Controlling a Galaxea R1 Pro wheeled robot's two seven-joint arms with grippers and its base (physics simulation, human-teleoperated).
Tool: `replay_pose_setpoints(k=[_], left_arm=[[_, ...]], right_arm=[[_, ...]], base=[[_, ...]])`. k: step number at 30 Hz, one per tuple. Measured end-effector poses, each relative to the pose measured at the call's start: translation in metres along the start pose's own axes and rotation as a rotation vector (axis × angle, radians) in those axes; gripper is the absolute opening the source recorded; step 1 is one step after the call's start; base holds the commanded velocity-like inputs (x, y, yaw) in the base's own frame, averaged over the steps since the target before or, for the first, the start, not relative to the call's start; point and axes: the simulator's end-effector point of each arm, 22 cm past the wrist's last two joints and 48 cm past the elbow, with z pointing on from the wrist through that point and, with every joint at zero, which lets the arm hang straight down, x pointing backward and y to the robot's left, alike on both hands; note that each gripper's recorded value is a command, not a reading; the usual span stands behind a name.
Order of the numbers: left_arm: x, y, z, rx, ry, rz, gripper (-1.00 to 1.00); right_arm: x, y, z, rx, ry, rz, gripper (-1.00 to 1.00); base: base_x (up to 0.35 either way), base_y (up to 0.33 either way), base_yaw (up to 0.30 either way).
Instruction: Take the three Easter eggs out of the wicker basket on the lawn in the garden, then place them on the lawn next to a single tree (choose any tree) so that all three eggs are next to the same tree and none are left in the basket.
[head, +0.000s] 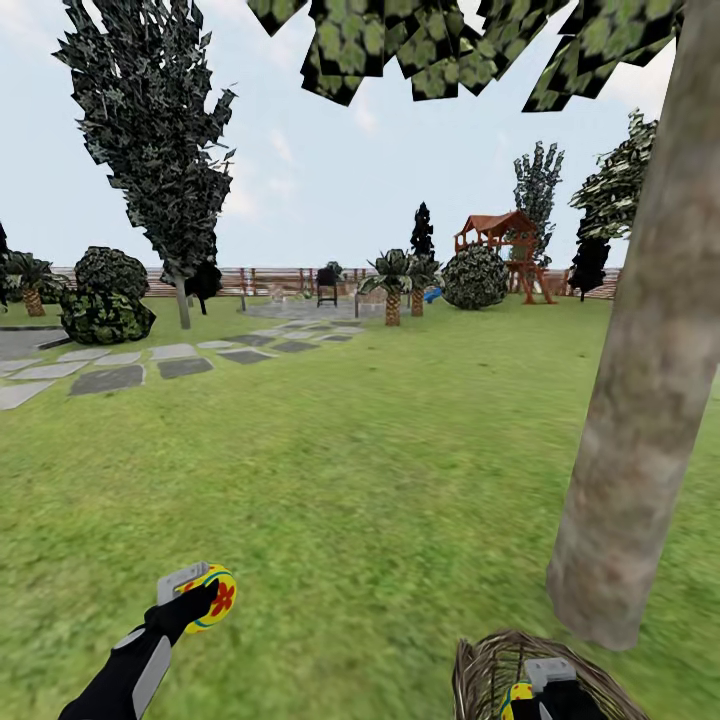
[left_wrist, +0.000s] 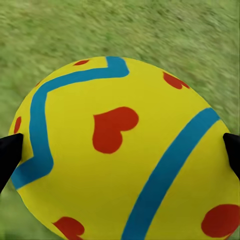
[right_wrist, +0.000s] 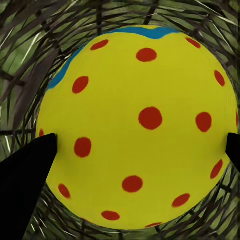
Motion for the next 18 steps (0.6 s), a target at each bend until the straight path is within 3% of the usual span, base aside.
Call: replay_pose_setpoints(k=[7,18], left_arm=[[-0.013,-0.005,-0.004,0.001,0.001,0.001,-1.00],[-0.035,-0.010,-0.012,-0.004,-0.001,-0.008,-1.00]], right_arm=[[-0.009,-0.002,-0.012,-0.001,0.001,0.003,-1.00],[-0.023,-0.005,-0.031,0.001,0.000,-0.003,-1.00]], base=[[-0.242,-0.008,0.000],[-0.017,-0.004,0.000]])
